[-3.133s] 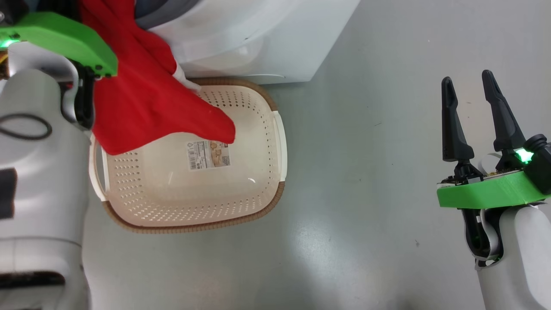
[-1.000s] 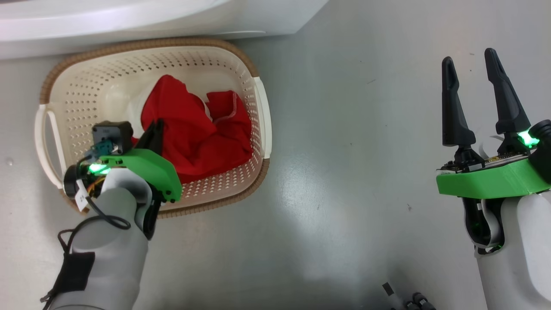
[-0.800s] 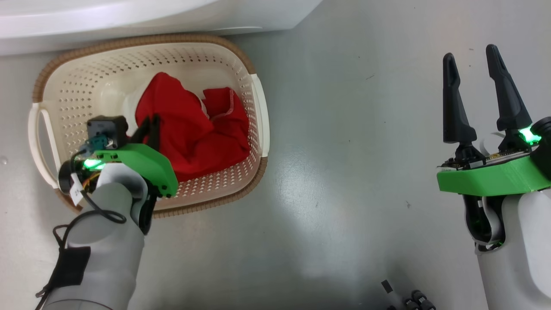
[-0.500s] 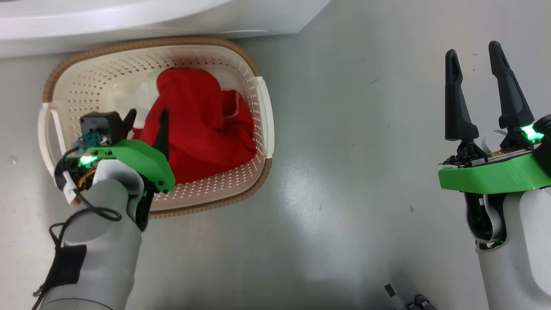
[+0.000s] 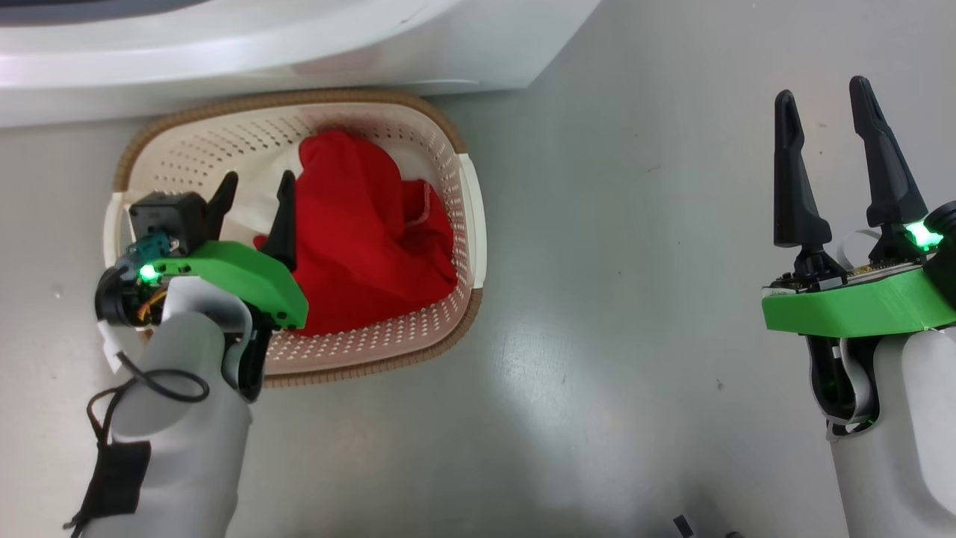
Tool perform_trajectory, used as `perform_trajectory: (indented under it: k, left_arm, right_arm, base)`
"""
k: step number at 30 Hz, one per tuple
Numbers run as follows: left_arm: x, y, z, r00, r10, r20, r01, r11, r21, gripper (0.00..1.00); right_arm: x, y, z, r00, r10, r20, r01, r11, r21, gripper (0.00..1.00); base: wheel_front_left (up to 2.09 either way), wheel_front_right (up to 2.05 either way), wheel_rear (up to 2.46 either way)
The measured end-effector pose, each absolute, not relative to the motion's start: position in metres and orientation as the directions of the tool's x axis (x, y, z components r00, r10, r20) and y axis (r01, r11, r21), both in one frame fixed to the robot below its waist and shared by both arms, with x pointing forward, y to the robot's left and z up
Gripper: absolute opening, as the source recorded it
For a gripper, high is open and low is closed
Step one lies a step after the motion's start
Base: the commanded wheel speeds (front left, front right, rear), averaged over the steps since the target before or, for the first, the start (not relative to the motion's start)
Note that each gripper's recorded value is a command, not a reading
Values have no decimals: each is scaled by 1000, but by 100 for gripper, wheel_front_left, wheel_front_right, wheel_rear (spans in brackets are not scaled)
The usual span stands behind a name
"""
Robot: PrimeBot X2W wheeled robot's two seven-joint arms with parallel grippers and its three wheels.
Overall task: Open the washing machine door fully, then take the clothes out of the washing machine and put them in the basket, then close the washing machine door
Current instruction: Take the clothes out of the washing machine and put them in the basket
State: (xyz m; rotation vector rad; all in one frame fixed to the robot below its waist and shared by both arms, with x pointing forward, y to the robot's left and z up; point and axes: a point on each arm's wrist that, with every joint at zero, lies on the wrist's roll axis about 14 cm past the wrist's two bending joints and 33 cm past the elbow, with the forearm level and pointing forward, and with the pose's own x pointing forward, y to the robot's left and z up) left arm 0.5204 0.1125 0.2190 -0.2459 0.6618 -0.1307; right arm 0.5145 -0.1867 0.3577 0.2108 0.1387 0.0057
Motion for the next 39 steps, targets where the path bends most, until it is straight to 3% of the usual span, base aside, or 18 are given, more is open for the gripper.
perform_trajectory:
  k: [20,39]
  left_arm:
    - [514,140,342,942,-125,-310,48,968,-244,100]
    - [459,162,438,992,-89,-85,73,982,-174,100]
  right_arm:
    - [479,-187,412,996,16,-85,3,977,215,100]
    - [424,-199,452,999,-20,-43,29,976,214,100]
  base:
    - [0,0,0]
    - [0,0,0]
